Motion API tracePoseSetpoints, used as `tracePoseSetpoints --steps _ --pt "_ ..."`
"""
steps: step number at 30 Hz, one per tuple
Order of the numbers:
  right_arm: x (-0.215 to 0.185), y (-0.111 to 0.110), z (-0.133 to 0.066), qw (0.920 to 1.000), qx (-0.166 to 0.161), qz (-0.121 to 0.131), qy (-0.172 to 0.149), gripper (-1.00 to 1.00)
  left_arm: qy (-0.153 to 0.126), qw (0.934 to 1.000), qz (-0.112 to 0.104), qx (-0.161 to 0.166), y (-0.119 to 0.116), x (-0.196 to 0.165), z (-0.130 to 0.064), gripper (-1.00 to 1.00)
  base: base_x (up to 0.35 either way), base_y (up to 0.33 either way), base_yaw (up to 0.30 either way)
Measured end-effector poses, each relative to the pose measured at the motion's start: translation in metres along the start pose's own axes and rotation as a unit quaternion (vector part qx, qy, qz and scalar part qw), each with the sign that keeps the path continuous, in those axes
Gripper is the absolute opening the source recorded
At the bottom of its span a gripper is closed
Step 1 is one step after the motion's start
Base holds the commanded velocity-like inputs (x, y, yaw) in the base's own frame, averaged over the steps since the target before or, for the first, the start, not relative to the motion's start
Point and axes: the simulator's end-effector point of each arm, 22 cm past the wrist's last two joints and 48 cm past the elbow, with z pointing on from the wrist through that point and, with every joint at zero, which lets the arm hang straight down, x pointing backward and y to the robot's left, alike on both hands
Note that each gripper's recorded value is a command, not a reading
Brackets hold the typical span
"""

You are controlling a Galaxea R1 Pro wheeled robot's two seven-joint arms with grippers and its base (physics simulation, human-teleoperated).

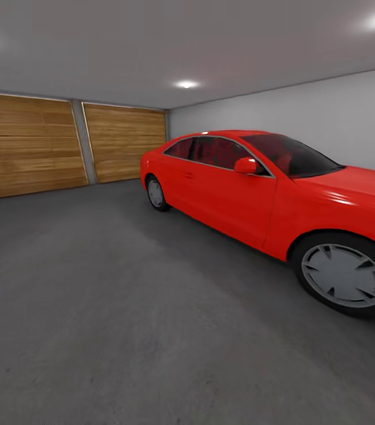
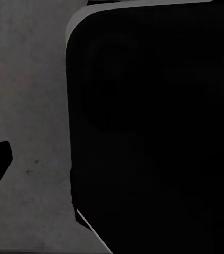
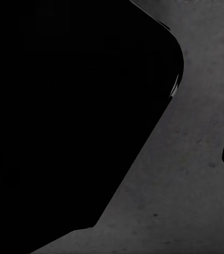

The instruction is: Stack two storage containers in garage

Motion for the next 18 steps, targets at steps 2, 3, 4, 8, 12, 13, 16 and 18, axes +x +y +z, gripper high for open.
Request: tracePoseSetpoints --steps 2,3,4,8,12,13,16,18 --pt "0.0002 -0.0005 0.0 1.0 0.0 0.0 0.0 1.0 0.0 1.0 0.0 0.0 0.0001 0.0 0.0 1.0 0.0 0.0 0.276" --pt "0.0003 -0.0008 0.0 1.0 0.001 0.0 0.0 1.0 0.0 1.0 0.0 0.0 0.0001 0.0001 0.0 1.0 0.0 0.0 0.276" --pt "0.0005 -0.0012 0.0 1.0 0.001 0.0 0.0 1.0 0.0 1.0 0.0 0.0 0.0001 0.0 0.0 1.0 0.0 0.0 0.276" --pt "0.0005 -0.0013 0.0 1.0 0.001 0.0 0.0 1.0 0.0 1.0 0.0 0.0 -0.0001 0.0001 0.0 1.0 0.0 0.0 0.276" --pt "0.0006 -0.0013 0.0 1.0 0.001 0.0 0.0 1.0 0.0 1.0 0.0 0.0 0.0 0.0 0.0 1.0 0.0 0.0 0.276" --pt "0.0007 -0.0013 0.0 1.0 0.001 0.0 0.0 1.0 0.0 1.0 0.0 0.0 0.0001 0.0 0.0 1.0 0.0 0.0 0.276" --pt "0.0008 -0.0013 0.0 1.0 0.001 0.0 0.001 1.0 0.0 1.0 0.0 0.0 0.0001 0.0001 0.0 1.0 0.0 0.0 0.276" --pt "0.0008 -0.0013 0.0 1.0 0.001 0.0 0.001 1.0 0.0 1.0 0.0 0.0 0.0001 0.0001 0.0 1.0 0.0 0.0 0.276"
